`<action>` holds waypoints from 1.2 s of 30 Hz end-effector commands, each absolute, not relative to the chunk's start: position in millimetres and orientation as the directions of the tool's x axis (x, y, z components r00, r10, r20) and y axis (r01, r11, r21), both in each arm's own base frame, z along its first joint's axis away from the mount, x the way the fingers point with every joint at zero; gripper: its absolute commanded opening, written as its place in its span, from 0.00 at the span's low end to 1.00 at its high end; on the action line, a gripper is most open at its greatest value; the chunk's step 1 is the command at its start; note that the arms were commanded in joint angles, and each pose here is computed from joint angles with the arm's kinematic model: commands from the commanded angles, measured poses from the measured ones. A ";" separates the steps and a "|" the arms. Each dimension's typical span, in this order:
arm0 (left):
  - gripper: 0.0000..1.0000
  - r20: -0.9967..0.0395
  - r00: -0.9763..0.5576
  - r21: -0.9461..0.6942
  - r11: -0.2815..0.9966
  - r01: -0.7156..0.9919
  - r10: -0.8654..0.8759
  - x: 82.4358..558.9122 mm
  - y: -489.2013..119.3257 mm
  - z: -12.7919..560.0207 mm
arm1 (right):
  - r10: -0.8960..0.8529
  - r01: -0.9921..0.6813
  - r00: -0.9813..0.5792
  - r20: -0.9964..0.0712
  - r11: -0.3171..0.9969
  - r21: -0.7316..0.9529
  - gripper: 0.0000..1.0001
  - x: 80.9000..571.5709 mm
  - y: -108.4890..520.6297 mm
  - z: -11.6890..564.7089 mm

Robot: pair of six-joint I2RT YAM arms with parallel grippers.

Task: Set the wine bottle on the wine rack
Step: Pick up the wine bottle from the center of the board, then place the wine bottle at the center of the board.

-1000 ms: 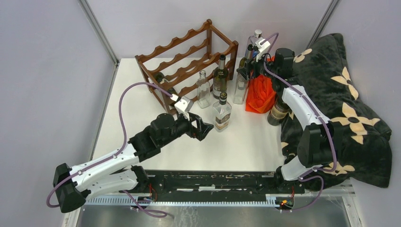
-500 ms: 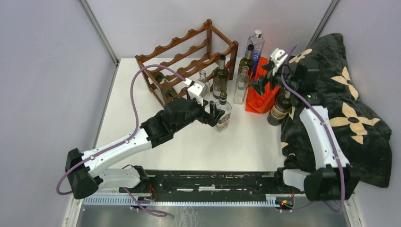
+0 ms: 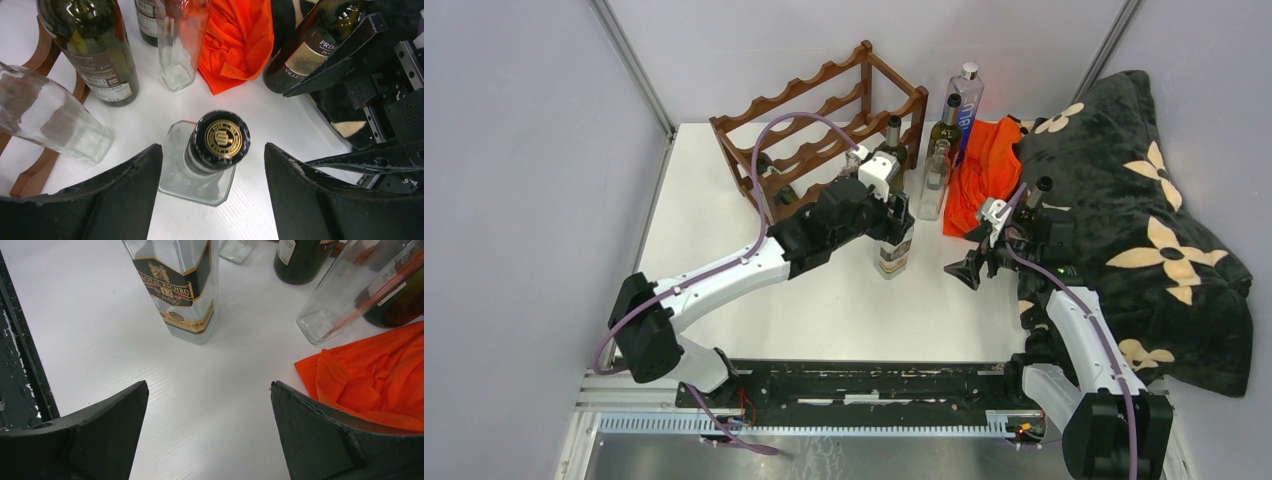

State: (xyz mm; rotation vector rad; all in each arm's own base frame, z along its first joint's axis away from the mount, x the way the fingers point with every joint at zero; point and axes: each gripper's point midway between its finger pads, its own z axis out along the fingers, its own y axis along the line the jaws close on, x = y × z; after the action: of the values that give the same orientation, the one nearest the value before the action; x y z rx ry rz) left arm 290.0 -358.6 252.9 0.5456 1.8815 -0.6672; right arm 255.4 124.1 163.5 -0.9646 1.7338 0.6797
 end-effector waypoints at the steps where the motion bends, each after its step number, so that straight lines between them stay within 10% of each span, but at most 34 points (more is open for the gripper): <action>1: 0.75 -0.942 -0.330 -0.172 0.751 0.638 0.065 303.5 -366.0 273.9 | -0.275 -0.869 -0.087 -0.958 0.490 -0.062 0.98 260.7 124.6 172.1; 8: 0.49 -0.932 -0.352 -0.163 0.772 0.615 0.084 313.7 -373.4 267.9 | -0.289 -0.870 -0.093 -0.953 0.490 -0.064 0.98 255.5 120.7 160.4; 14: 0.02 -0.929 -0.349 -0.148 0.742 0.654 0.122 307.1 -376.4 270.6 | -0.302 -0.865 -0.091 -0.949 0.496 -0.074 0.98 256.0 117.8 159.2; 36: 0.02 -0.912 -0.388 -0.034 0.922 0.385 0.129 246.8 -198.6 322.8 | -0.314 -0.860 -0.103 -0.944 0.505 -0.074 0.98 257.2 114.9 156.0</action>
State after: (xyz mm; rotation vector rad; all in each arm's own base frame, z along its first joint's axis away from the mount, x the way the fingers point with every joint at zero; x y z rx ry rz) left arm 234.2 -236.5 284.2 0.5869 2.0575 -0.3728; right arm 253.5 116.3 149.3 -0.9971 1.6981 0.6548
